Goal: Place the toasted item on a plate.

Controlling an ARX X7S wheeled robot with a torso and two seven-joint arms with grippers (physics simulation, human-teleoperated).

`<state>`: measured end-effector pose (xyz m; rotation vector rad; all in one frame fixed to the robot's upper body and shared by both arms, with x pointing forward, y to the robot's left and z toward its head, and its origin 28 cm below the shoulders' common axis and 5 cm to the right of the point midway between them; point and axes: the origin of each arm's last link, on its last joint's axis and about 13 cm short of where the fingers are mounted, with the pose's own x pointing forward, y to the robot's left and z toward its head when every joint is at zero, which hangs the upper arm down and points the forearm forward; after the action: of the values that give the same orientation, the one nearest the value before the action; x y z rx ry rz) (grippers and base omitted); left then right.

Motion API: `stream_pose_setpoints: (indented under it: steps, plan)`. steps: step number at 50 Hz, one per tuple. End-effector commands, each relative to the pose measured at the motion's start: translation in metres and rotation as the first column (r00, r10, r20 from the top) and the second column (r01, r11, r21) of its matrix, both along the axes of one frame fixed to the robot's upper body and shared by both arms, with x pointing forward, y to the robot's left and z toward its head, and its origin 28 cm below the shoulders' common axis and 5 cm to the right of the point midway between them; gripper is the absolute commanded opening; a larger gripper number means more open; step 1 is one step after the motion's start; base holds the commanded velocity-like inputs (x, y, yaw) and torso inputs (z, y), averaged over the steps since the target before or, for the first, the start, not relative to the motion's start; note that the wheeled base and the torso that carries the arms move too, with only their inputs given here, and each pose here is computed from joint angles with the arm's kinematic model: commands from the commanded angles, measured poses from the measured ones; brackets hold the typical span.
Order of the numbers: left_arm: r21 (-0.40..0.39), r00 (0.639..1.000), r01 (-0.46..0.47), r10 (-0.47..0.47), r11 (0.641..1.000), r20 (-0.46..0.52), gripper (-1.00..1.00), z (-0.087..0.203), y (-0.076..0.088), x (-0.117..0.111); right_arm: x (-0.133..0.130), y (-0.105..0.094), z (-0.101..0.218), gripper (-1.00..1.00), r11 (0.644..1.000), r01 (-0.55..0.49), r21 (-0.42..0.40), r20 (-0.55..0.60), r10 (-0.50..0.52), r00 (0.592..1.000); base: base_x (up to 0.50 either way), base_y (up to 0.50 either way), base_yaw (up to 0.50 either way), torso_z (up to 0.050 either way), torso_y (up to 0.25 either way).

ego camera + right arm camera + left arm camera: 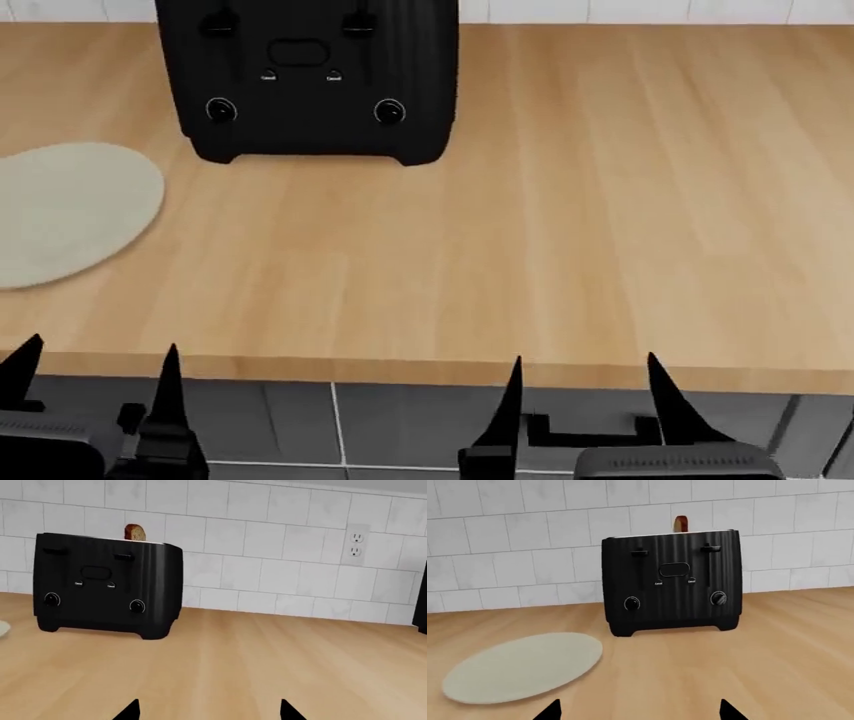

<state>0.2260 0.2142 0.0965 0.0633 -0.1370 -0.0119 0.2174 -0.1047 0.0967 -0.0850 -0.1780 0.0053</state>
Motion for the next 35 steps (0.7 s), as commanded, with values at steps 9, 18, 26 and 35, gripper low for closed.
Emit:
stream_pose_setpoints:
  steps: [9, 18, 26, 35]
  plan:
    - [-0.023, 1.000, -0.017, 0.017, 1.000, 0.026, 1.00, 0.0122, 0.0014, -0.0015, -0.0002, 0.0001, 0.0083, 1.00, 1.000, 0.001, -0.004, 0.017, -0.001, 1.000, 0.00, 0.34, 0.00, 0.000, 0.000]
    - [-0.038, 0.999, -0.027, 0.028, 0.999, 0.023, 1.00, 0.0125, 0.0014, -0.0011, -0.0005, 0.0003, 0.0077, 1.00, 1.000, -0.003, -0.003, 0.017, 0.003, 1.000, 0.00, 0.41, 0.00, 0.000, 0.000]
    - [-0.050, 0.999, -0.035, 0.036, 0.998, 0.021, 1.00, 0.0139, 0.0011, -0.0011, -0.0019, 0.0005, 0.0074, 1.00, 1.000, -0.003, -0.006, 0.015, 0.003, 1.000, 0.00, 0.40, 0.00, 0.000, 0.000]
    - [-0.050, 0.999, -0.045, 0.046, 0.998, 0.024, 1.00, 0.0136, 0.0020, -0.0018, -0.0016, 0.0008, 0.0074, 1.00, 1.000, -0.003, -0.006, 0.014, 0.003, 1.000, 0.00, 0.40, 0.00, 0.000, 0.000]
